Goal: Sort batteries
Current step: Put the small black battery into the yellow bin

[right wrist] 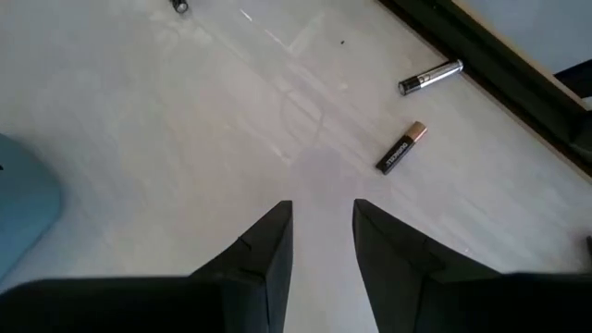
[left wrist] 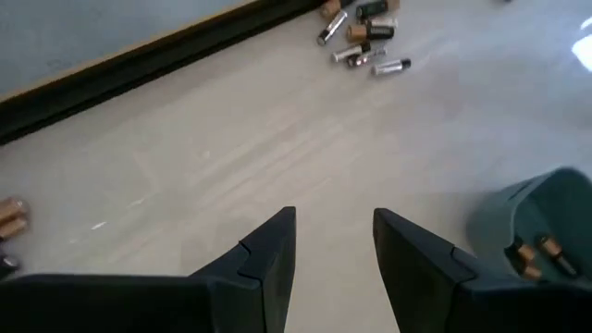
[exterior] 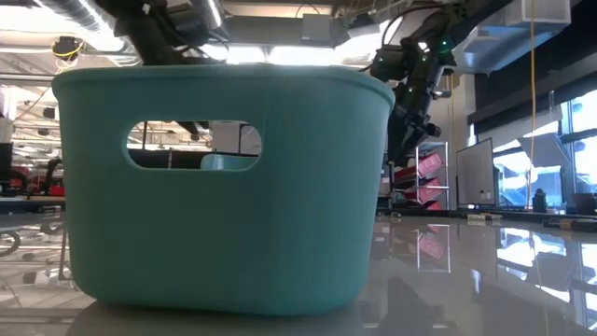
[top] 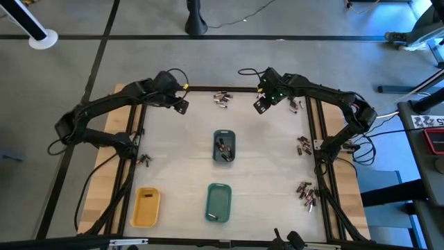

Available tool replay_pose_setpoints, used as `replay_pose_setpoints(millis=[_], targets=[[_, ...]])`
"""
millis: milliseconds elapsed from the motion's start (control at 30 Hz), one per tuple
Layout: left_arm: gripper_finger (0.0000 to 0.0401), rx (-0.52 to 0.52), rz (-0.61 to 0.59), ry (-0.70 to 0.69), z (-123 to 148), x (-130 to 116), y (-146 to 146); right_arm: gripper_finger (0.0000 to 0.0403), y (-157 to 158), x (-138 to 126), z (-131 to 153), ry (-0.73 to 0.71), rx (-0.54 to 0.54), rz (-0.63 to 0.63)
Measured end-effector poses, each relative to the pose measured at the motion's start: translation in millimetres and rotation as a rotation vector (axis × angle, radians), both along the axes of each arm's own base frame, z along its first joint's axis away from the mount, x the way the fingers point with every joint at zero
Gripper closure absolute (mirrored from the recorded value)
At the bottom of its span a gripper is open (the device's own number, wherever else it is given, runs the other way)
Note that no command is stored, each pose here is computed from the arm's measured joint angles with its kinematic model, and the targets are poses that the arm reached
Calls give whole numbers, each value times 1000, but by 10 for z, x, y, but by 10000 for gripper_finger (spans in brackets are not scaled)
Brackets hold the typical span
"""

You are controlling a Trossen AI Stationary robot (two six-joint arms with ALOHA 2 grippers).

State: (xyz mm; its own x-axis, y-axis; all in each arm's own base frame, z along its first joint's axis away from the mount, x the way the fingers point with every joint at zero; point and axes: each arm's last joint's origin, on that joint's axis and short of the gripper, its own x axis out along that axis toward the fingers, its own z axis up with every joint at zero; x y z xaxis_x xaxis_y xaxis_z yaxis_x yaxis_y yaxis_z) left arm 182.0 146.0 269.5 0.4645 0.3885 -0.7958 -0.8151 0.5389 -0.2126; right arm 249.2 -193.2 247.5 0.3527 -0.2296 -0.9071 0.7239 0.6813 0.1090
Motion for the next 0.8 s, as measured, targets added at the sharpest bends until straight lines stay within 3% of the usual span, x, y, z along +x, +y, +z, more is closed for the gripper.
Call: replay_pose_setpoints(millis=[167, 433, 633, 800], targets=[[265, -8, 40, -30, -56, -88, -47, 285, -53, -35, -12, -5, -7, -39], [265, -20, 60, -46, -98, -135, -90, 285, -355, -290, -38, 19, -28, -295], [265, -12, 60, -57, -89, -127, -84, 285, -504, -261, -187, 2, -11, -315], [265, -12, 70, -72, -83, -120, -79, 285, -576, -188, -457, 70, 34, -316]])
